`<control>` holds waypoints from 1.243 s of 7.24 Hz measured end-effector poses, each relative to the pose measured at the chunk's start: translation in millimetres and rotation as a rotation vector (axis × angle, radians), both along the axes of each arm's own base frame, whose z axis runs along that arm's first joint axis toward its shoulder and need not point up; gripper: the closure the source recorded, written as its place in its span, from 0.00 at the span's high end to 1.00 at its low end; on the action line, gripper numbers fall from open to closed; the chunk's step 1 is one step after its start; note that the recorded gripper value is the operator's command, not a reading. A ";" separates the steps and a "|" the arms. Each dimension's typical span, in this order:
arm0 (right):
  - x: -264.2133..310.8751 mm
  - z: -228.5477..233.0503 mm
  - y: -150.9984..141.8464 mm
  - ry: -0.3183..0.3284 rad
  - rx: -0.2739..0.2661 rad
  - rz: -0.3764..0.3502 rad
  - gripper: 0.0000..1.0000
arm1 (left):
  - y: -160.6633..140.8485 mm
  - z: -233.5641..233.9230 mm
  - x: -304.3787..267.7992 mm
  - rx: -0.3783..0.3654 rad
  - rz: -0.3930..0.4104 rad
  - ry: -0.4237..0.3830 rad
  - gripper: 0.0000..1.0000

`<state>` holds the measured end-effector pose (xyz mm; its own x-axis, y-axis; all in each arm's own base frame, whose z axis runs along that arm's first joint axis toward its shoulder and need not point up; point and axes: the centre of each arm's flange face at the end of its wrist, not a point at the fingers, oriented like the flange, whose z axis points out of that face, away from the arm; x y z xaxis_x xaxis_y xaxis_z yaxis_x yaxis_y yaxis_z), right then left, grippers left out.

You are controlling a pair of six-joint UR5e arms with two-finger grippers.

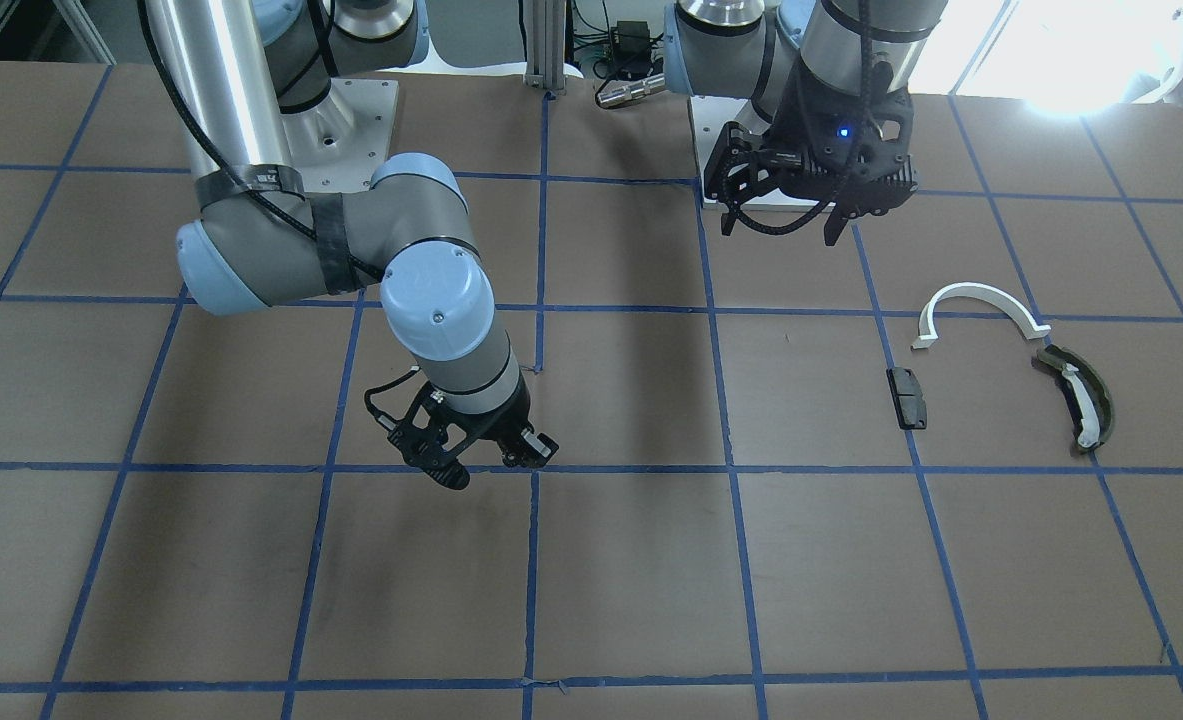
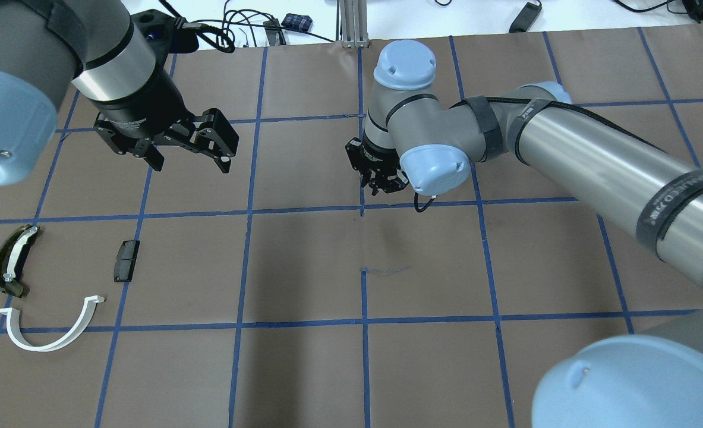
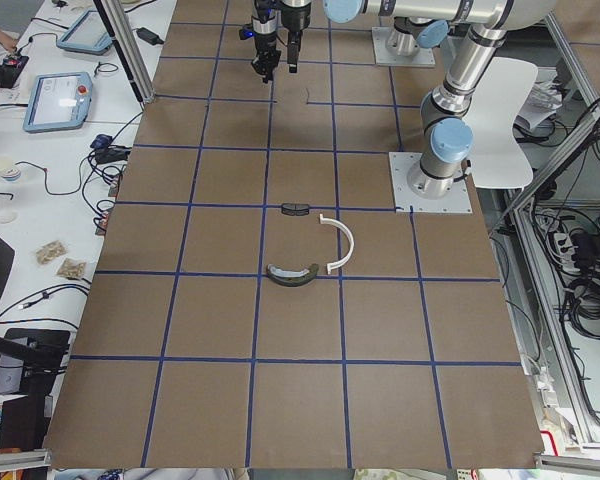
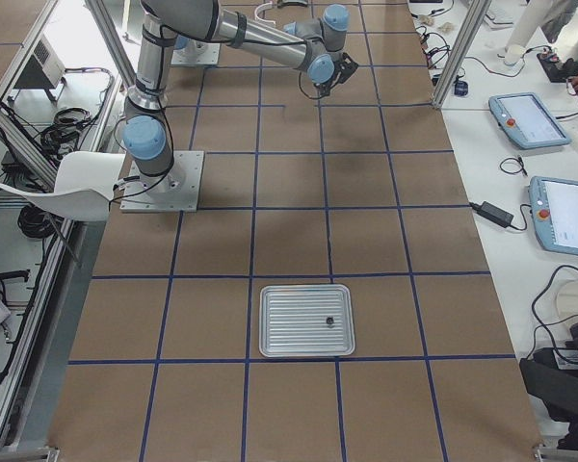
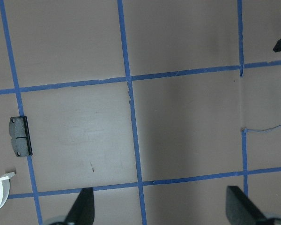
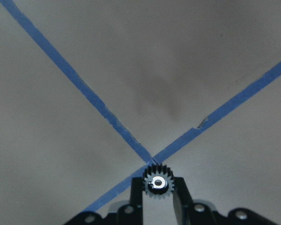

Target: Place bearing gear from tray to pile

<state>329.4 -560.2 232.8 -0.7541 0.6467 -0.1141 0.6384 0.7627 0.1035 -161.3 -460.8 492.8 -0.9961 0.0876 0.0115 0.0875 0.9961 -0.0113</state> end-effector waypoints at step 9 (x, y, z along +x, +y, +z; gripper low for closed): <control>-253.5 125.2 -23.9 0.188 -0.032 0.425 1.00 | -3.2 -1.8 -4.7 0.004 0.006 0.008 1.00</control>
<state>76.0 -584.1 358.0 -0.9610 0.2744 0.0354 0.2741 0.9616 -0.0116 -166.0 -464.1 491.0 -0.9965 0.0811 0.0199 0.0810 0.9967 -0.0083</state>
